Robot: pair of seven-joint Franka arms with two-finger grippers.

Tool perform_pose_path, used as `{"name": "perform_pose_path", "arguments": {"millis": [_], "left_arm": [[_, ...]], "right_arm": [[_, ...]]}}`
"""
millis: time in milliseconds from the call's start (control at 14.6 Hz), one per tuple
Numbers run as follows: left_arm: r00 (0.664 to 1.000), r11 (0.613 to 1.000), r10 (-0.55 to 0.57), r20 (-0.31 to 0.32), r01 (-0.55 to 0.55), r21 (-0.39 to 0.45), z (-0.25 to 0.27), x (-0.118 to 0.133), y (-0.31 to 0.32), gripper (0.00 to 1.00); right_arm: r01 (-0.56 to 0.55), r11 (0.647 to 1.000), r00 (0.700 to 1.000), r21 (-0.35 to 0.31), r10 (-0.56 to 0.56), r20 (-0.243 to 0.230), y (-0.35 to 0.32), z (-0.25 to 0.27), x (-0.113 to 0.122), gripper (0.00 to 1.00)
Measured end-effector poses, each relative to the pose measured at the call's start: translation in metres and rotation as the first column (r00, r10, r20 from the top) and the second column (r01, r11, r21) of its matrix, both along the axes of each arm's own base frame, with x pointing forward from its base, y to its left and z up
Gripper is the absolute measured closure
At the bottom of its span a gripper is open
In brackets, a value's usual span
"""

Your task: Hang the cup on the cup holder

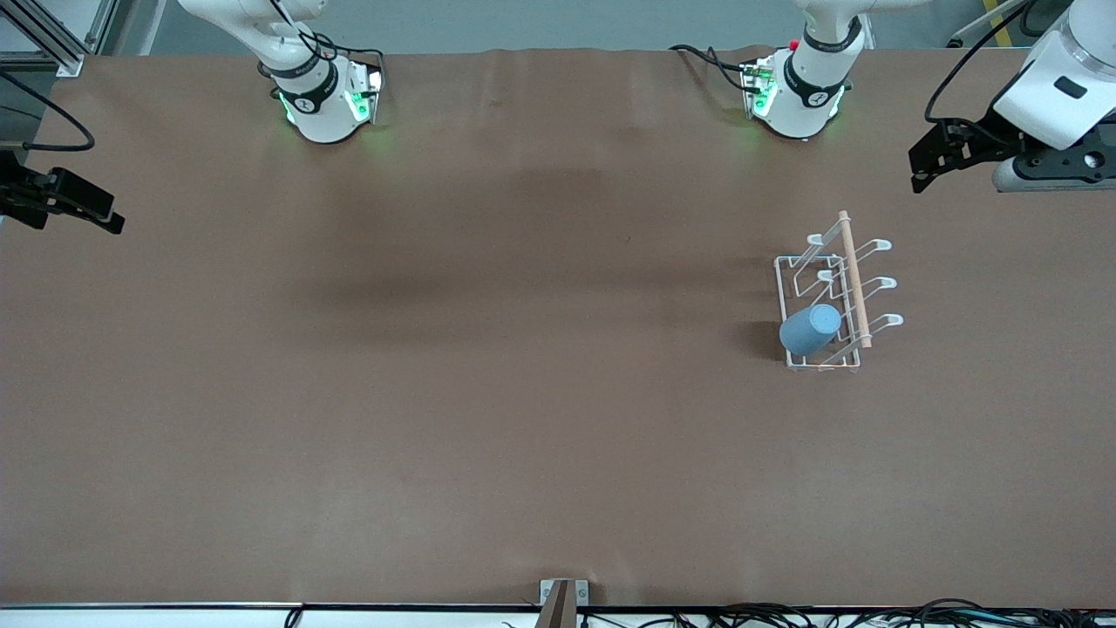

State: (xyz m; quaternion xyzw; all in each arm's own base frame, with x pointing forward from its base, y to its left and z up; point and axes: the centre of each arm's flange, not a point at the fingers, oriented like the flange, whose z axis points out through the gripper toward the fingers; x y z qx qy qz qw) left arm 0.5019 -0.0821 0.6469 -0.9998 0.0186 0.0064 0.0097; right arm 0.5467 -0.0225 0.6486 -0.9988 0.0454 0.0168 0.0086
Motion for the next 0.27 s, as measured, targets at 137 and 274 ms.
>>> {"name": "perform_pose_path", "arguments": {"millis": [137,274], "left_arm": [[1.000,1.000,0.001,-0.004,-0.001,-0.015,-0.0005,0.0001,-0.0008,0.00],[1.000,1.000,0.003,-0.005,-0.003,-0.015,-0.0007,0.0001,0.0001,0.00]], "right_arm": [[0.001,1.000,1.000,0.000,-0.001,0.000,-0.0006,0.0000,0.0000,0.00],[0.003,1.000,1.000,0.000,-0.003,0.000,-0.0015,0.0000,-0.0001,0.00]]}}
